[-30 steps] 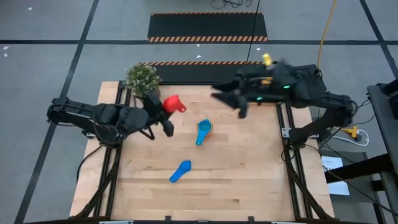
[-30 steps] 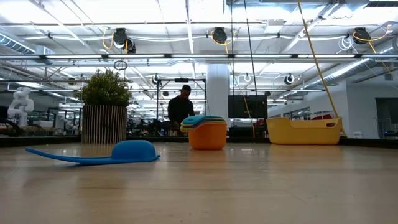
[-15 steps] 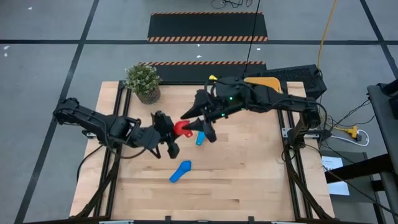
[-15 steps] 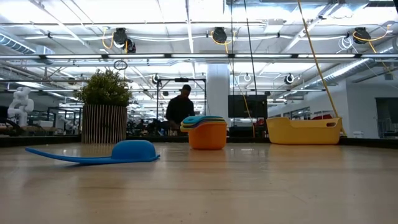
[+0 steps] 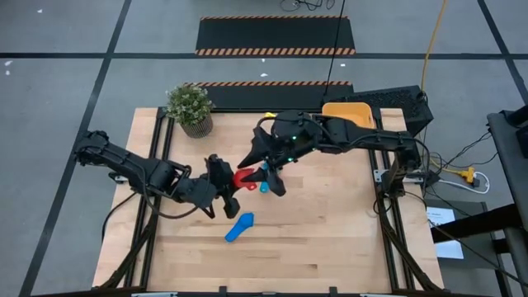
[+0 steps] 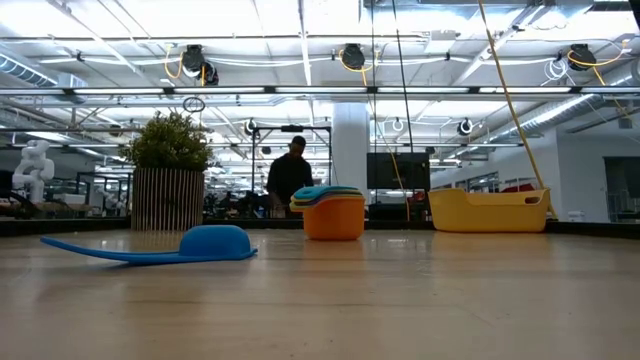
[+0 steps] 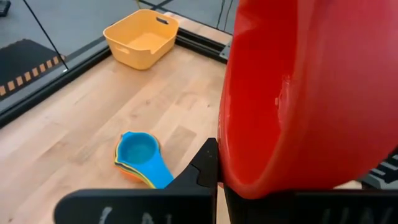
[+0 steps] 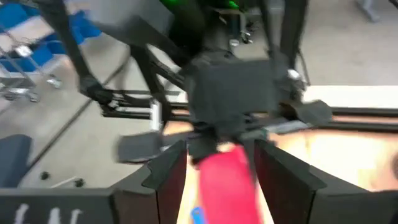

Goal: Nest measuring cups in basket
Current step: Stack the red measuring cup on top of the light blue measuring cup

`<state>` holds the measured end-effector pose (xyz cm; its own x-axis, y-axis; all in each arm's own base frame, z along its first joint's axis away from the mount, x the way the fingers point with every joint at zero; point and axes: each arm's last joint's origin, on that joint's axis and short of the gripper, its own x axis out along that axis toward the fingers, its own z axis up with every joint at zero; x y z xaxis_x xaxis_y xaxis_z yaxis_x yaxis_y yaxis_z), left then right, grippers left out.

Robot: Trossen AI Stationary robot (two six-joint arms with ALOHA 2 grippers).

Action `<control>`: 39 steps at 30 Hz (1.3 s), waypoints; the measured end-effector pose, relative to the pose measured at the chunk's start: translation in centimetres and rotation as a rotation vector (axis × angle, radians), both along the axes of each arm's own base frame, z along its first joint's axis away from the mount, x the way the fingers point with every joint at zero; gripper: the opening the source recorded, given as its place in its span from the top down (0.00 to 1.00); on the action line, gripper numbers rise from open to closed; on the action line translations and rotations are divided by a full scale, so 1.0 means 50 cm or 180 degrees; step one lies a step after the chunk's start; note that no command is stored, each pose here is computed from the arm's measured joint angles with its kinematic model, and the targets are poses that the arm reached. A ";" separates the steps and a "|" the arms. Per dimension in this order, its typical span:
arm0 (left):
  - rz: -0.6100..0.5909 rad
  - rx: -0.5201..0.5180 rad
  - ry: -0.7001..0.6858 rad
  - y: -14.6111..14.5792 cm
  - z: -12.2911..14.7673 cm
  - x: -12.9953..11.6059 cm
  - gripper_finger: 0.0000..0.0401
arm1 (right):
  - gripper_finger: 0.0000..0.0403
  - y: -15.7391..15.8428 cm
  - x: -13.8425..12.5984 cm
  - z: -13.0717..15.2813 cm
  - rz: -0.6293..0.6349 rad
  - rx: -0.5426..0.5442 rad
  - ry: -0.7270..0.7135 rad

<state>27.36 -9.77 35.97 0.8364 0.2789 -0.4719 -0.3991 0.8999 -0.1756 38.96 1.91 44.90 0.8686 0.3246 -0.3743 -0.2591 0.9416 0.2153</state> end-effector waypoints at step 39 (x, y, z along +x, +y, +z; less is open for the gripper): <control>-0.0032 -0.0119 0.0000 -0.001 -0.001 0.000 0.95 | 1.00 -0.008 0.003 -0.020 0.0194 -0.0212 0.0064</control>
<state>27.38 -9.84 35.93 0.8391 0.2526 -0.4818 -0.3901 0.8966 -0.2094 39.09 1.50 43.90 0.8402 0.3503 -0.4139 -0.3125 0.9366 0.1582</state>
